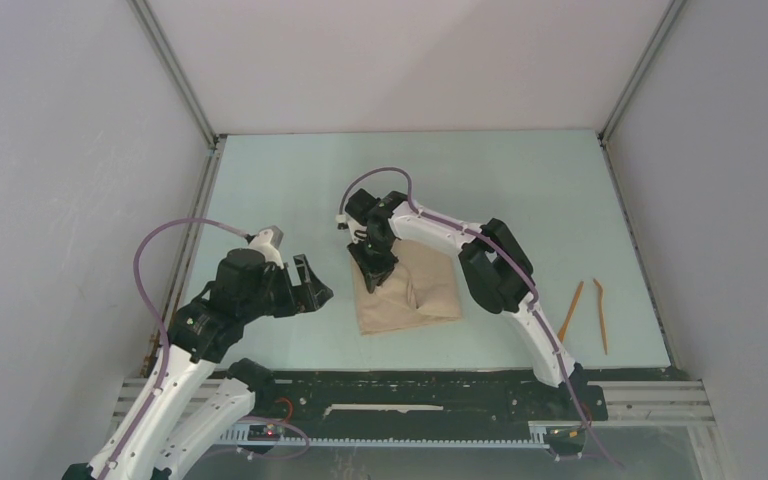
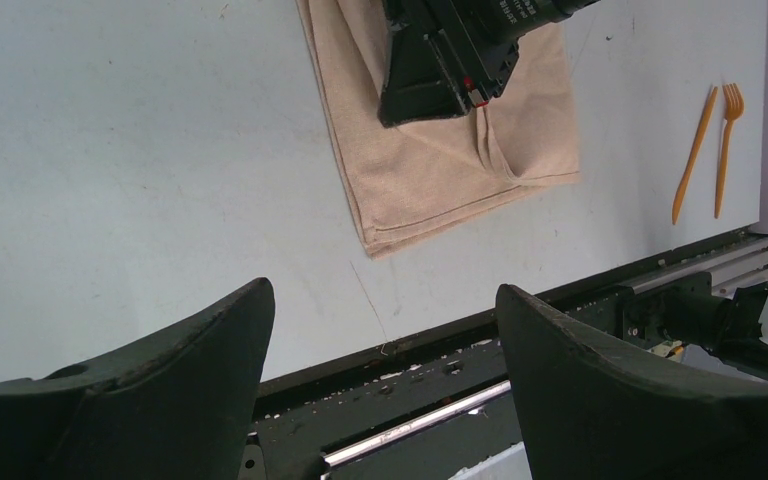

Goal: Fold the napkin into a case and place the utensils inside
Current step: Fold the rectangle-folded napkin at the center of the board, then smooth out the square-folded napkin at the center of the board.

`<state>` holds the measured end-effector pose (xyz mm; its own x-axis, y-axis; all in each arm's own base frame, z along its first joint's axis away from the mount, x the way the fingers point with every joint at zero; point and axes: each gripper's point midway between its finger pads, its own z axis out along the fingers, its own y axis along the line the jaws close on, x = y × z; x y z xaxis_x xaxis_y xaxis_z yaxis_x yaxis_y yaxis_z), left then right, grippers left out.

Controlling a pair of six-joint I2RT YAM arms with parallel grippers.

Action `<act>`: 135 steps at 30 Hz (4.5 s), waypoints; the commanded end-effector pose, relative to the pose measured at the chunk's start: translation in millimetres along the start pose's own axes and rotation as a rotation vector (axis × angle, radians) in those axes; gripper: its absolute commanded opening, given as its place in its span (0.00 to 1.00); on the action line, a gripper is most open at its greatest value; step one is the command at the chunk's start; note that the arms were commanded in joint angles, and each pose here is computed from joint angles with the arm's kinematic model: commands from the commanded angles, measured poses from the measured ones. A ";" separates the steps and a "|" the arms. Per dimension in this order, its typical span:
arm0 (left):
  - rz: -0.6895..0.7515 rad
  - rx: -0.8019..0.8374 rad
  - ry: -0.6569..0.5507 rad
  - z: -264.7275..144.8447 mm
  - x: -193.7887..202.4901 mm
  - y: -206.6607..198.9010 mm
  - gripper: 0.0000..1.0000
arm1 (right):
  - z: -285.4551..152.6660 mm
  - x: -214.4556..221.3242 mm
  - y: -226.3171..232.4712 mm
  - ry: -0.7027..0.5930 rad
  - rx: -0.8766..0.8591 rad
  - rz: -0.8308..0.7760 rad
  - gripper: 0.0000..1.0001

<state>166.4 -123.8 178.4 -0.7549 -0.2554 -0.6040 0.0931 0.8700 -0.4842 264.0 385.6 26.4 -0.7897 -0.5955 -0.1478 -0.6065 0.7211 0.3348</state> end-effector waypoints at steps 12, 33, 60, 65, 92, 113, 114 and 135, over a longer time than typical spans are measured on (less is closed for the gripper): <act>-0.038 0.045 0.016 17.1 1.7 -6.7 0.89 | -118.4 -8.6 25.4 -0.260 -0.283 0.213 0.78; -0.171 0.214 0.083 57.7 -3.9 -43.7 0.86 | -61.3 11.7 -68.3 -0.265 -0.500 0.431 0.75; -0.133 0.046 -0.046 32.4 -16.1 -8.7 0.86 | -65.2 30.2 82.9 -0.146 -0.558 0.196 0.73; -0.171 0.030 -0.072 40.0 -20.7 -1.6 0.85 | -79.9 31.4 80.2 -0.202 -0.565 0.219 0.73; -0.036 -0.151 0.119 215.9 -64.7 24.4 0.64 | -119.6 112.6 -72.6 -0.392 -0.122 0.391 0.73; -0.026 -0.161 0.174 237.9 -54.7 32.6 0.45 | -116.8 110.4 -67.8 -0.397 -0.165 0.383 0.71; -0.025 -0.160 0.171 237.7 -55.7 32.1 0.43 | -116.3 110.9 -67.9 -0.394 -0.164 0.384 0.71; -0.012 -0.120 0.120 227.2 -76.0 16.4 0.11 | -111.6 111.0 -63.1 -0.380 -0.174 0.378 0.70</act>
<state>352.7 -179.9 37.3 -0.8749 -0.2164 -0.4332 -0.0435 0.9261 -0.3747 224.4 229.1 88.9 -0.9559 -0.1003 -0.2761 -0.2454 0.7894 0.5628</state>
